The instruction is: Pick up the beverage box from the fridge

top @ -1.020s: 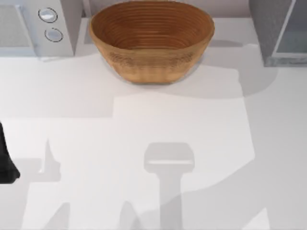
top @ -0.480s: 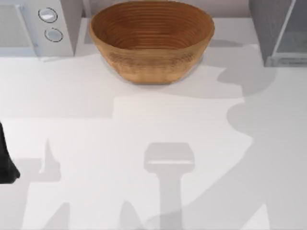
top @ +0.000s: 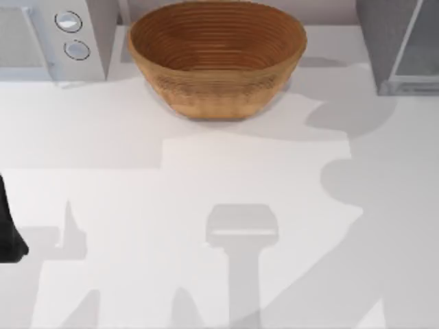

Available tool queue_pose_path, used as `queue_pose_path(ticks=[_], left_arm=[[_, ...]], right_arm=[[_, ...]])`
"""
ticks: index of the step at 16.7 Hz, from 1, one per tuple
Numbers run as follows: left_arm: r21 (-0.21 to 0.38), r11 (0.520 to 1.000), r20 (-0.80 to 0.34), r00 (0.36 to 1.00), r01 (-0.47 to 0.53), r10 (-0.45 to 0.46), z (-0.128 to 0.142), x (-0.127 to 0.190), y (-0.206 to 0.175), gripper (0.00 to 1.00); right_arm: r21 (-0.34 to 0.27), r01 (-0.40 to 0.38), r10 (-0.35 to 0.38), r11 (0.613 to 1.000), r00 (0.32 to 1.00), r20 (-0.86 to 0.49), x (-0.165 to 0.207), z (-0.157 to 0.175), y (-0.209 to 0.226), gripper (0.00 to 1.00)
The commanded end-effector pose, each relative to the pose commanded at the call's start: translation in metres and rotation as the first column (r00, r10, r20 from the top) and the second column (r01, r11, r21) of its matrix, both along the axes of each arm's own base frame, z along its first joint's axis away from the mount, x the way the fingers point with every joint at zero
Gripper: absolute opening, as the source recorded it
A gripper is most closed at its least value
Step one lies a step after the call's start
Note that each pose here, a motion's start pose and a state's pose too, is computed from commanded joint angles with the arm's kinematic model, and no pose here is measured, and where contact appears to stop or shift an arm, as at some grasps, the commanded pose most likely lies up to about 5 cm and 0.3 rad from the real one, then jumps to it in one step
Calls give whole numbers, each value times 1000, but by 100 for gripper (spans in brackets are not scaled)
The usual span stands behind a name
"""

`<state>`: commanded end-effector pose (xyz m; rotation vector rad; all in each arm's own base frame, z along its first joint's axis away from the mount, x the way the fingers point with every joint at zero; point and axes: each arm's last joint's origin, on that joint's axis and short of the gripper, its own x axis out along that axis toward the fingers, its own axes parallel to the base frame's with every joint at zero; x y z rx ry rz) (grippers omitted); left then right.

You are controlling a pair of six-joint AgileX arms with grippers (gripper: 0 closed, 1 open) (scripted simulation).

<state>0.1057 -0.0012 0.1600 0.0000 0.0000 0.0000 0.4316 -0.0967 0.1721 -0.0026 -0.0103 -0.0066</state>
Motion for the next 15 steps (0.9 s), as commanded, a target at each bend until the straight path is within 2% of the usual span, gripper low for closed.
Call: queue_pose_path(ticks=[8, 15], left_arm=[[0, 1000, 0, 1000, 0, 0, 0, 0, 0, 100], [0, 1000, 0, 1000, 0, 0, 0, 0, 0, 100]], right_arm=[[5, 5, -5, 1000, 1000, -18, -80, -7, 1, 0], [7, 0, 0, 1000, 1000, -20, -84, -6, 3, 0]])
